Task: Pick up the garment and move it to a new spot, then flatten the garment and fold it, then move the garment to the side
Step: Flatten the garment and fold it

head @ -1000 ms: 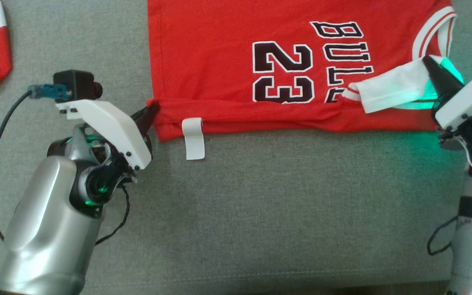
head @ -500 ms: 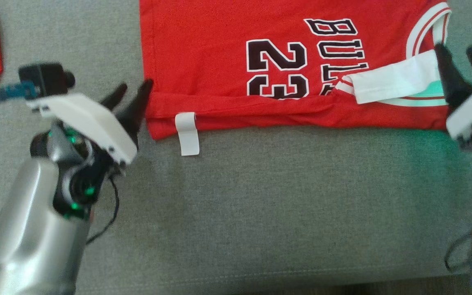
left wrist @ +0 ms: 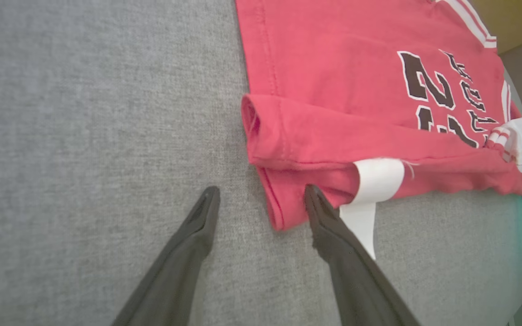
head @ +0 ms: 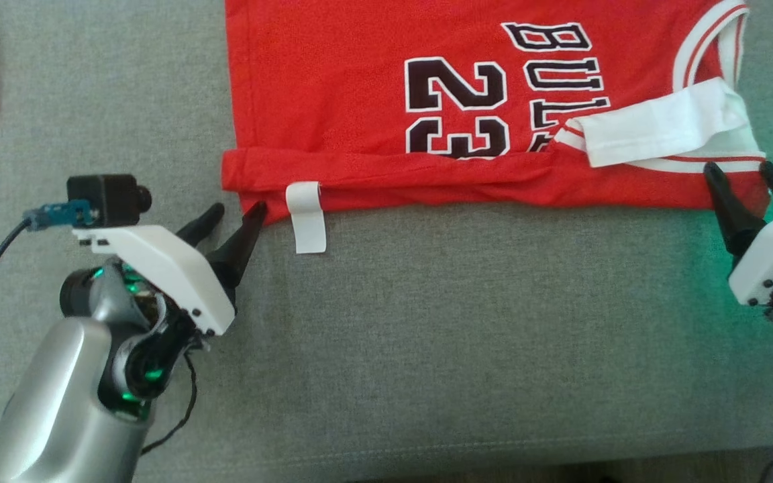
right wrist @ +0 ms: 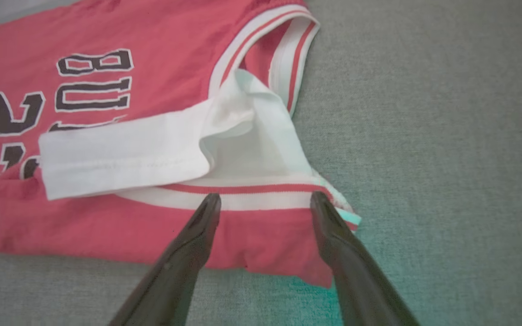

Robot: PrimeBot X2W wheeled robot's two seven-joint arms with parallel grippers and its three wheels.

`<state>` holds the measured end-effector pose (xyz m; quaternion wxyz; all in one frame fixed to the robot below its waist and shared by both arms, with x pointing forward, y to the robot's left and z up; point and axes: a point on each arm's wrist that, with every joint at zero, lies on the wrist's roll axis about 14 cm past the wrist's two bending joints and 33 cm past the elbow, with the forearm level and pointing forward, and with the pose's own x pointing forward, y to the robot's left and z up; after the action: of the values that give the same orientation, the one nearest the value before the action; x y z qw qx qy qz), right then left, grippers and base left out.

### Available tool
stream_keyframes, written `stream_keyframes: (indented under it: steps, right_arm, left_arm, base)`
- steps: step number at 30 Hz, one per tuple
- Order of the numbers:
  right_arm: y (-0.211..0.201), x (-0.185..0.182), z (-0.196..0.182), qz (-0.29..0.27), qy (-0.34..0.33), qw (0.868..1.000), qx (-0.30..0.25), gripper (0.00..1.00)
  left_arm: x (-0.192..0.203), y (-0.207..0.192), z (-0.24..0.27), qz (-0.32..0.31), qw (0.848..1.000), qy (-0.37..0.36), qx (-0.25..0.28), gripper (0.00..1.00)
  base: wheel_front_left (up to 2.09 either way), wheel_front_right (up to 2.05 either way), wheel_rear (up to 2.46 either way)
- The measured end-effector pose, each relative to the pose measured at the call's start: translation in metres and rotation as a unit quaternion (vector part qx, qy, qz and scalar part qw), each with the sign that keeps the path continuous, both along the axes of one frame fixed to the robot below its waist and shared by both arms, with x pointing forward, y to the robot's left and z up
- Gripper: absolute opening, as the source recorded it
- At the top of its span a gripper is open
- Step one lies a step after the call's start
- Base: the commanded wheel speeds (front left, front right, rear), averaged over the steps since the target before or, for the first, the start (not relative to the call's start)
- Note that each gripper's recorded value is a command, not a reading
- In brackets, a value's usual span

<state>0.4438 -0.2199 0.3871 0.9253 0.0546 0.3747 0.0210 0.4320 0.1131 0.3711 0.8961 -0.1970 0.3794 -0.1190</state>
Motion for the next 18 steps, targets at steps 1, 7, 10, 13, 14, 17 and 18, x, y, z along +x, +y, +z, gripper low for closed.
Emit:
stream_keyframes:
  steps: [1,7,10,13,14,17,18]
  right_arm:
    - [-0.002,-0.001,-0.004,0.001,0.008,1.0,-0.004,1.0]
    - [-0.009,-0.006,-0.022,0.002,0.044,0.999,-0.014,1.0]
    - [-0.013,-0.006,-0.023,0.005,0.048,0.999,-0.022,1.0]
    - [-0.014,-0.007,-0.024,0.003,0.05,0.999,-0.019,1.0]
    - [-0.015,-0.009,-0.024,0.003,0.053,0.998,-0.019,1.0]
    - [-0.016,-0.012,-0.021,0.001,0.057,0.998,-0.015,1.0]
    - [-0.017,-0.013,-0.021,0.0,0.057,0.998,-0.014,1.0]
  left_arm:
    - [0.001,0.0,-0.001,-0.001,1.0,0.0,0.001,1.0]
    - [0.015,-0.004,-0.004,-0.014,1.0,-0.005,0.006,1.0]
    - [0.018,-0.006,-0.006,-0.019,1.0,-0.004,0.007,1.0]
    - [0.017,-0.006,-0.008,-0.025,1.0,-0.002,0.01,1.0]
    - [0.017,-0.006,-0.007,-0.028,1.0,-0.002,0.011,1.0]
    - [0.014,-0.008,-0.005,-0.037,0.999,-0.001,0.015,1.0]
    - [0.012,-0.009,-0.005,-0.041,0.999,0.0,0.016,1.0]
  base:
    - [0.0,0.0,0.0]
    - [0.0,0.0,0.0]
    - [0.0,0.0,0.0]
    - [0.0,0.0,0.0]
    - [0.0,0.0,0.0]
    - [0.0,0.0,0.0]
    - [0.0,0.0,0.0]
